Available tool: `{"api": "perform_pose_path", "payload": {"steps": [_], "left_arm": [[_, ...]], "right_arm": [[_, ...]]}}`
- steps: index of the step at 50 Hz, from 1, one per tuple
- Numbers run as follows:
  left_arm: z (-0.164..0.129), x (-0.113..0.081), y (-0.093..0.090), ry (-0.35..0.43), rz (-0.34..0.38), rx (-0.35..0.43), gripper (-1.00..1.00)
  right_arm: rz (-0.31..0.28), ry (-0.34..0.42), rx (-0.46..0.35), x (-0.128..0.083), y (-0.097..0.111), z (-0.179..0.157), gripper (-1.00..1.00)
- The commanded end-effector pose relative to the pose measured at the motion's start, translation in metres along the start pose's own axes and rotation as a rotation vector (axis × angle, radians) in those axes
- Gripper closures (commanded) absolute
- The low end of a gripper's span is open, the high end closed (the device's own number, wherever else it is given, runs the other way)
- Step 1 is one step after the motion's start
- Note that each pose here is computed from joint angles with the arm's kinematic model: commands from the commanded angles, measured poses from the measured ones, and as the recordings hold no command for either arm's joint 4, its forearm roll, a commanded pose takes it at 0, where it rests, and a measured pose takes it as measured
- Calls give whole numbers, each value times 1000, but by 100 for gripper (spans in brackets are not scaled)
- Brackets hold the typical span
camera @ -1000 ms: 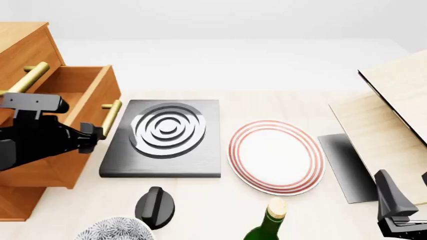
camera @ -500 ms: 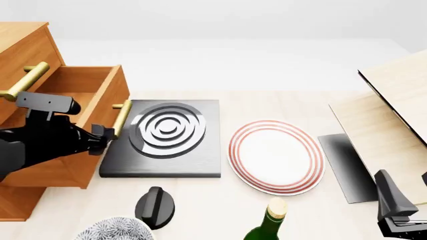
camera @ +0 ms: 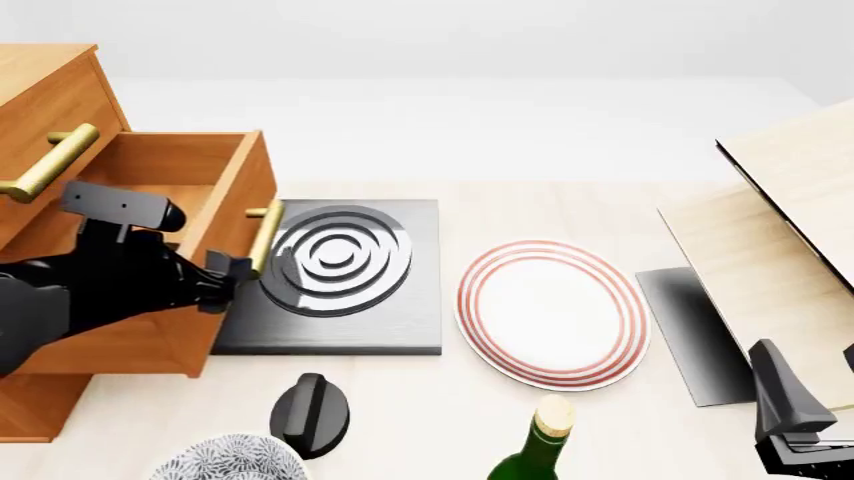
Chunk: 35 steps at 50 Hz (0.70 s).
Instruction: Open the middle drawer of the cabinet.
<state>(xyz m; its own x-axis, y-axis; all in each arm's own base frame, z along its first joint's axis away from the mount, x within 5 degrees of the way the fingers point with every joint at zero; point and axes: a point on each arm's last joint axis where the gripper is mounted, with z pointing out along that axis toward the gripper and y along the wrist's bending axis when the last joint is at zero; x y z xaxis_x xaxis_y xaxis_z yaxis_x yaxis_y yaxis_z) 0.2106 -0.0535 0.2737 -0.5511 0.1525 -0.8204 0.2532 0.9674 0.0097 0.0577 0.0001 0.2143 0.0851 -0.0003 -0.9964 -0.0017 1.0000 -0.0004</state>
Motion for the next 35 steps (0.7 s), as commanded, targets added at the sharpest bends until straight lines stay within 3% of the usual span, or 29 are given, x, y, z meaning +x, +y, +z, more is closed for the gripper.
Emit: {"api": "perform_pose_path", "payload": {"steps": [1, 35], "left_arm": [[1, 0, -4, -3, 8, 16, -100], [4, -4, -24, -28, 65, 89, -100]], "right_arm": [[0, 0, 0, 0, 0, 0, -100], [0, 0, 0, 0, 0, 0, -100]]}}
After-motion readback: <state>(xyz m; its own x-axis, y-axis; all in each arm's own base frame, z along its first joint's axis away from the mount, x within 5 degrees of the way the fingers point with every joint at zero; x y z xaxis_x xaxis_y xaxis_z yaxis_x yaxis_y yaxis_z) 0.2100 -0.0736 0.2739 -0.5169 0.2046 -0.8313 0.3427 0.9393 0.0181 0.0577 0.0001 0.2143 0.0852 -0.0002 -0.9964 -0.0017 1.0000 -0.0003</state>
